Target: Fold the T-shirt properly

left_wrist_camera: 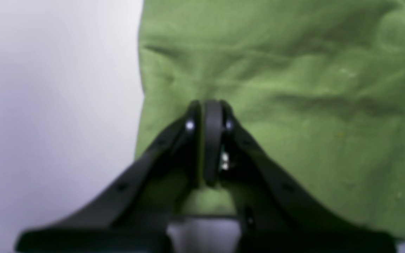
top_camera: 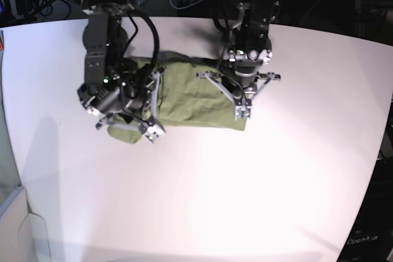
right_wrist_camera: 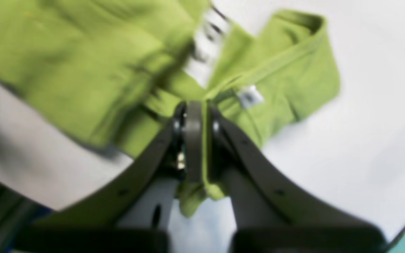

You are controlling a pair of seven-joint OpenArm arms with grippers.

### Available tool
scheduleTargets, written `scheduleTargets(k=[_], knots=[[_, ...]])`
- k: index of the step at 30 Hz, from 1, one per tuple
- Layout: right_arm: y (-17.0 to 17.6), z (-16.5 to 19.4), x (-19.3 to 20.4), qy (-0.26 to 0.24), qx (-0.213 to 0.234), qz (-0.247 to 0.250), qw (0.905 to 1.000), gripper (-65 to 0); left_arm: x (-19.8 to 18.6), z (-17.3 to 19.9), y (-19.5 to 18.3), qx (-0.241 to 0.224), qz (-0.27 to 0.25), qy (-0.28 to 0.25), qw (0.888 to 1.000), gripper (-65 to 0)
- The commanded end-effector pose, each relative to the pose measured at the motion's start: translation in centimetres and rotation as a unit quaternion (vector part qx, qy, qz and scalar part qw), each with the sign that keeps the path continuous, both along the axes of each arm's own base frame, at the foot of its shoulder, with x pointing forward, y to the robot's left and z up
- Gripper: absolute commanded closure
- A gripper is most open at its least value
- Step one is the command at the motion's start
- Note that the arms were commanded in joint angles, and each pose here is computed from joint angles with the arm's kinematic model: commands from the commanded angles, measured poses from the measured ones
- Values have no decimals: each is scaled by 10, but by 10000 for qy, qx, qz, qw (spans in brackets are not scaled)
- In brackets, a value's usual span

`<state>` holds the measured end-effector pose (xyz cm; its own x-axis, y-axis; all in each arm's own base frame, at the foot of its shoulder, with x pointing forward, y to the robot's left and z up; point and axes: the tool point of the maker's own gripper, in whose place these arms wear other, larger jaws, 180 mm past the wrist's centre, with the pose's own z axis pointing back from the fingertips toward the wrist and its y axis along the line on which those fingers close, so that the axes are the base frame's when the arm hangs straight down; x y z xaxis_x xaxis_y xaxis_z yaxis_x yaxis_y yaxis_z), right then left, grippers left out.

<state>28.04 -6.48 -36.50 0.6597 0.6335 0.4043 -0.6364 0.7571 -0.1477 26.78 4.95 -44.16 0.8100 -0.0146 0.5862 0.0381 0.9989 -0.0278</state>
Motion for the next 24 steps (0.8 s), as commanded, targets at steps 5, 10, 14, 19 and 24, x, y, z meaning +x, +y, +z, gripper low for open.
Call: scheduleTargets(k=[5,10,14,19,24], knots=[[46,13,-1,-182,306,524,9980,-7,-21,-15,-11,-196,-85,571,9981,-22],[66,16,-6,-208,328,868,9955,-7,-22,-15,-12,-203,-84,579,9981,-22],[86,19,-12,-253,327,1239,9914,-7,-21,-15,-12,-203,-84,571,9981,-22],[110,25,-19,-243,739,1564,9846,-6,-21,-14,-18,-279,-74,562,9980,-22],[119,30,-21,-229,1007,1658,9807,-6,-20,-13,-20,-308,-63,563,9979,-22]])
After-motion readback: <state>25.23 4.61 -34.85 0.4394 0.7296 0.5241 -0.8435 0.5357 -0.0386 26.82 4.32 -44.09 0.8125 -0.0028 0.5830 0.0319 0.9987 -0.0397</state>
